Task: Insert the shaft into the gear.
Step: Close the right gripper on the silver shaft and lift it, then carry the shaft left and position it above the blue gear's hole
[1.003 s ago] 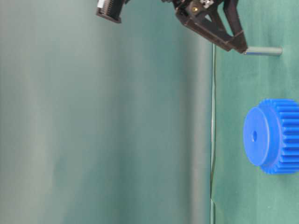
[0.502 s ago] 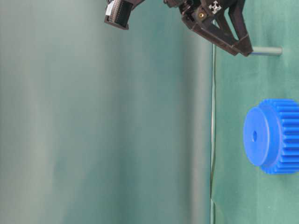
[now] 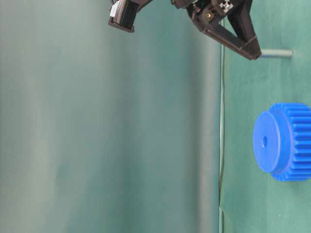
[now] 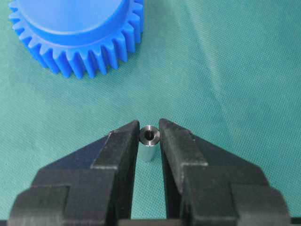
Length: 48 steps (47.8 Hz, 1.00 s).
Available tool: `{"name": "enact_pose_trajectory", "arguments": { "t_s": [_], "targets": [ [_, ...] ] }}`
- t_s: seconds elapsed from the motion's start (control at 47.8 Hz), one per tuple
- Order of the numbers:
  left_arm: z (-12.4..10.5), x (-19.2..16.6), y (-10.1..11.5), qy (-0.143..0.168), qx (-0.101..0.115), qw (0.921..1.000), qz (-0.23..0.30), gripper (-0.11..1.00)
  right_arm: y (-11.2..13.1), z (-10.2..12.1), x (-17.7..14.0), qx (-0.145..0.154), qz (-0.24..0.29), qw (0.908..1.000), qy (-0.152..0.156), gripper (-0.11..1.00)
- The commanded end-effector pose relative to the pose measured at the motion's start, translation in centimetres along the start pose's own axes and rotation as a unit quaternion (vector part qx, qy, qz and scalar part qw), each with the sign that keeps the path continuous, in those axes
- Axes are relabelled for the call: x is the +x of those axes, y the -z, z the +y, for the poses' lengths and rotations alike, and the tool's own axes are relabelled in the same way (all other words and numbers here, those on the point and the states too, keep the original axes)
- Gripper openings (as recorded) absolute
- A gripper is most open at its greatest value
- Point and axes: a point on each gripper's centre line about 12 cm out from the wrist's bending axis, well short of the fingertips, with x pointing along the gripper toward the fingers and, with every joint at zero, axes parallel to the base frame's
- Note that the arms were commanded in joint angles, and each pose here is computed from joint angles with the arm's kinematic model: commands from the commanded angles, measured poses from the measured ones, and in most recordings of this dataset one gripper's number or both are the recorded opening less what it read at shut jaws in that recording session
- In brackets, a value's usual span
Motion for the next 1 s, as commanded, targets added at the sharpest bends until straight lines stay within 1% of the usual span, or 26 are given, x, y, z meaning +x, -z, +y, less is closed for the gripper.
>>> {"name": "enact_pose_trajectory", "arguments": {
  "t_s": [0.0,0.209,0.334,0.439,0.606,0.815,0.982],
  "targets": [
    [0.0,0.2,-1.0,0.001,0.002,0.9999,-0.012,0.00,-1.7,0.3,-0.2,0.000,-0.021,0.9998,-0.005,0.17],
    [0.0,0.2,-0.9,0.000,0.002,1.0000,-0.008,0.00,-4.6,1.2,-2.3,-0.006,-0.022,0.9996,-0.018,0.17],
    [0.0,0.2,-0.9,0.000,0.002,1.0000,-0.008,0.00,-6.6,1.7,-3.9,-0.020,-0.016,0.9993,-0.026,0.17],
    [0.0,0.2,-0.9,0.000,0.002,1.0000,-0.008,0.00,-7.6,2.0,-4.9,-0.028,-0.018,0.9990,-0.031,0.17],
    [0.0,0.2,-0.9,0.000,0.001,1.0000,-0.008,0.00,-8.0,2.1,-5.0,-0.037,-0.021,0.9986,-0.031,0.17],
    [0.0,0.2,-0.9,0.001,0.001,1.0000,-0.008,0.00,-8.4,2.2,-4.7,-0.037,-0.025,0.9985,-0.032,0.17],
    [0.0,0.2,-0.9,0.000,0.001,1.0000,-0.008,0.00,-9.3,3.2,-3.5,-0.043,-0.030,0.9978,-0.041,0.17]
  ]
}}
